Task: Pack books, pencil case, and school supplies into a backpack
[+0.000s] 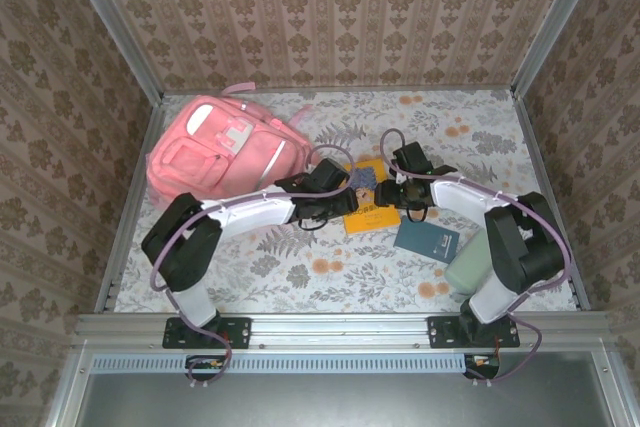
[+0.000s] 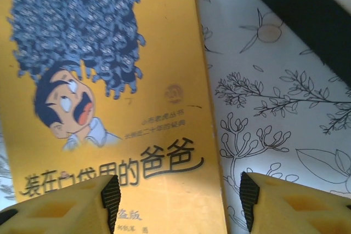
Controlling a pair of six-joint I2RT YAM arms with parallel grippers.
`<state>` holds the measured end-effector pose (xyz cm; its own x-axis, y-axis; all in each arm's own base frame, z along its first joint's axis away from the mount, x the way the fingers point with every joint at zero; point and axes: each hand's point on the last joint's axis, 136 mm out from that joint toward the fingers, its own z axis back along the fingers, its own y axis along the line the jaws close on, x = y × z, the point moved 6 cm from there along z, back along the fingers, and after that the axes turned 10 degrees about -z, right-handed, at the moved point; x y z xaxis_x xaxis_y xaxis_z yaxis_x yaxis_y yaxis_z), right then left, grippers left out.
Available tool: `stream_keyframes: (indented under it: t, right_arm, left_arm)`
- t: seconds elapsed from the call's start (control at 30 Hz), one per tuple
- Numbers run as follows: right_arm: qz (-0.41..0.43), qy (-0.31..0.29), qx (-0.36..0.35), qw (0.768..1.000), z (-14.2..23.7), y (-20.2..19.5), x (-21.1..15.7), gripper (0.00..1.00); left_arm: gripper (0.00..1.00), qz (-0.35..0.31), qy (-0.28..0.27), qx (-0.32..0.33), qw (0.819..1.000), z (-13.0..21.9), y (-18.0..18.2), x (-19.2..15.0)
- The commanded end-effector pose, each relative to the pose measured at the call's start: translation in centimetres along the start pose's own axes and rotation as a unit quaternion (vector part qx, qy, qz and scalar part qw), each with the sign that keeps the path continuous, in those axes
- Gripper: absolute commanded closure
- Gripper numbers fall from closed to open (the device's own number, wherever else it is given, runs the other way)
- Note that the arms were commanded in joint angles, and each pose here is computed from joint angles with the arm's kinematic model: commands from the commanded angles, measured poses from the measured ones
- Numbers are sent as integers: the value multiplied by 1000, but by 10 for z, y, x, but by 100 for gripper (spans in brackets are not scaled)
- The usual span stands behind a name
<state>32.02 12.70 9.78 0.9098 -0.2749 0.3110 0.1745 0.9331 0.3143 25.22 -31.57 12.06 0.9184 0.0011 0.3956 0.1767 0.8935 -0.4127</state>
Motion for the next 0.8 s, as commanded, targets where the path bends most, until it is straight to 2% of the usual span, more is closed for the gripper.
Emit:
stream_keyframes:
  t: [0.0,0.17,0.27,0.5,0.6,0.77]
  right_arm:
    - [10,-3,4,1000,-7,3,7,39]
    - [7,8,11,1000,-14,1,2,43]
    - [3,19,13,1000,-18,2,-1,44]
    - [0,41,10,999,-31,-1,-7,47]
    - [-9,58,20,998,-36,0,-11,49]
    - [-24,67,51,996,-32,8,-14,53]
  left_arm:
    - [42,27,4,-11,1000,-10,-3,-3]
    - [44,21,12,11,1000,-21,4,-4]
    - [48,20,22,5,1000,-34,7,-7]
    - [50,11,30,-4,999,-49,6,-7]
    - [52,10,28,-26,999,-51,1,-6]
    - [56,-1,0,-115,993,-45,-21,5]
